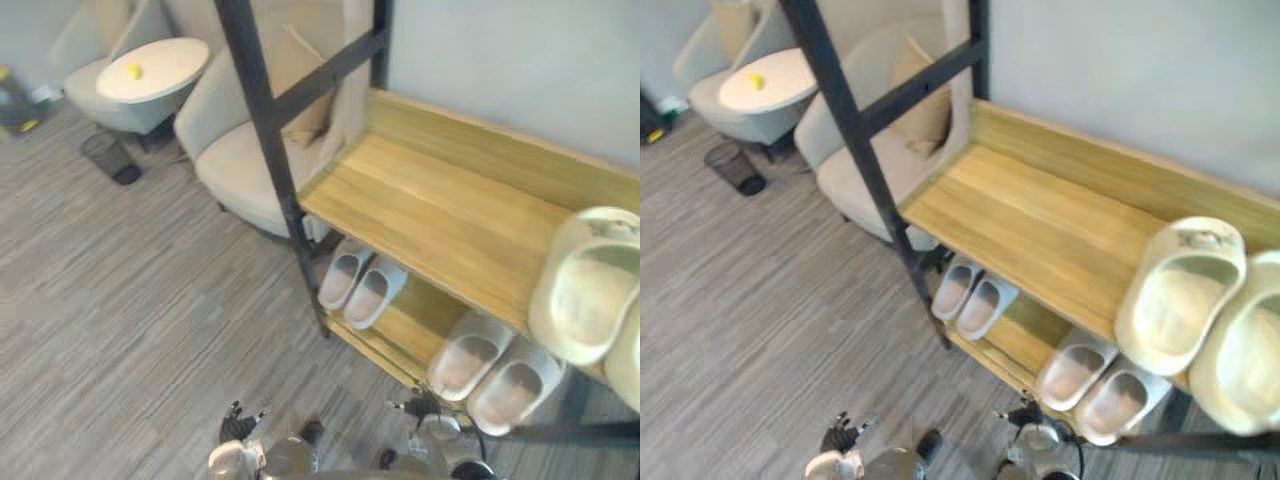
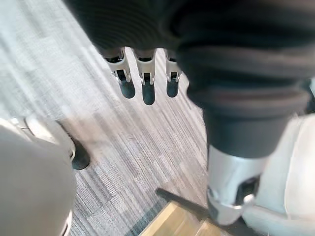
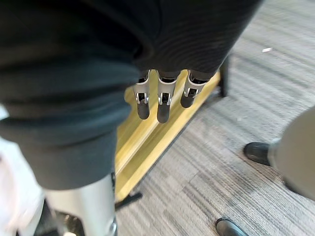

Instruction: Organize the slippers on the shoe rack

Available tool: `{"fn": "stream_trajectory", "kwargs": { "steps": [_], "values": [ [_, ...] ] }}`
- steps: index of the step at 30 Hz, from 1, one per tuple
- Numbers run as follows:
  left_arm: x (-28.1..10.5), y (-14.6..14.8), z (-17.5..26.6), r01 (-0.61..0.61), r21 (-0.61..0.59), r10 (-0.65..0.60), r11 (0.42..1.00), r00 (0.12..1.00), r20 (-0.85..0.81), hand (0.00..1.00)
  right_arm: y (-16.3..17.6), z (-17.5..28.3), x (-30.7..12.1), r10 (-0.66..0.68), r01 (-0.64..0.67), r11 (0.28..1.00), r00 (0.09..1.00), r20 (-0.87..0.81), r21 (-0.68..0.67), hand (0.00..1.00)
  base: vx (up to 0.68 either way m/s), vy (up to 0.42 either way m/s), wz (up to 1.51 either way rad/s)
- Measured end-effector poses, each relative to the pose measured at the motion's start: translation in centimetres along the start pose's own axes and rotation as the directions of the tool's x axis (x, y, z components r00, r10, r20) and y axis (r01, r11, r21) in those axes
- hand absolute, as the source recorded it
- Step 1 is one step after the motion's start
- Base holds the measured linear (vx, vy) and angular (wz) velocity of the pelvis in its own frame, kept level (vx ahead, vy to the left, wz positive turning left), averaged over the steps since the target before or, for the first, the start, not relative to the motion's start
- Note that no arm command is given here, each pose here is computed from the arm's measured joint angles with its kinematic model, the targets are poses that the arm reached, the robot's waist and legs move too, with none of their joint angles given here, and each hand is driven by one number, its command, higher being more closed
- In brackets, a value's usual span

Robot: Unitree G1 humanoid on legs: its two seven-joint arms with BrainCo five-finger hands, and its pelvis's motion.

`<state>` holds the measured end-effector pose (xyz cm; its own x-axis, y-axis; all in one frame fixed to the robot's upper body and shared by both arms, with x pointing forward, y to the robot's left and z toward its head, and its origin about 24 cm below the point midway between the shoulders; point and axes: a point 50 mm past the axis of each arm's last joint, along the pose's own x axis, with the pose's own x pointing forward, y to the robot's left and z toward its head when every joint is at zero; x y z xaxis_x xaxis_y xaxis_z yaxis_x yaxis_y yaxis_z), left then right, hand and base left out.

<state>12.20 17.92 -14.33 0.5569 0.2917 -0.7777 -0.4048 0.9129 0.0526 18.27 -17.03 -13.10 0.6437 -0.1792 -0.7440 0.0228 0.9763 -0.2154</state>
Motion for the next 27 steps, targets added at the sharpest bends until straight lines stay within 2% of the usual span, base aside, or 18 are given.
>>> {"fn": "stream_trajectory", "kwargs": {
  "steps": [6, 14, 21, 25, 27],
  "values": [
    [0.1, -0.2, 0.7, 0.007, 0.005, -0.008, 1.000, 1.000, 0.021, 0.00, -0.5, 3.4, 0.7, -0.028, 0.025, 0.999, 0.996, 0.088, 0.035, 0.00, -0.06, -0.033, 1.04],
    [0.5, 0.4, 0.2, 0.017, 0.127, -0.016, 0.992, 1.000, -0.012, 0.00, -2.1, 0.3, 0.4, -0.072, 0.074, 0.995, 0.997, -0.017, 0.074, 0.00, -0.10, 0.129, 0.63],
    [0.5, 1.0, -0.2, 0.002, 0.127, 0.002, 0.992, 1.000, -0.029, 0.00, -2.1, -0.9, 0.3, -0.070, 0.075, 0.995, 0.995, -0.070, 0.065, 0.00, -0.08, 0.124, 0.32],
    [0.5, 1.2, 0.1, 0.001, 0.105, 0.001, 0.994, 1.000, -0.015, 0.00, -1.9, -2.1, -0.1, -0.067, 0.074, 0.995, 0.992, -0.104, 0.068, 0.00, -0.01, 0.027, 1.03],
    [0.6, 1.7, 0.3, -0.015, 0.089, 0.016, 0.996, 1.000, -0.013, 0.00, -0.7, -3.1, -0.5, -0.040, 0.052, 0.995, 0.991, -0.129, 0.085, 0.00, 0.07, -0.075, 1.35]
  ]
}}
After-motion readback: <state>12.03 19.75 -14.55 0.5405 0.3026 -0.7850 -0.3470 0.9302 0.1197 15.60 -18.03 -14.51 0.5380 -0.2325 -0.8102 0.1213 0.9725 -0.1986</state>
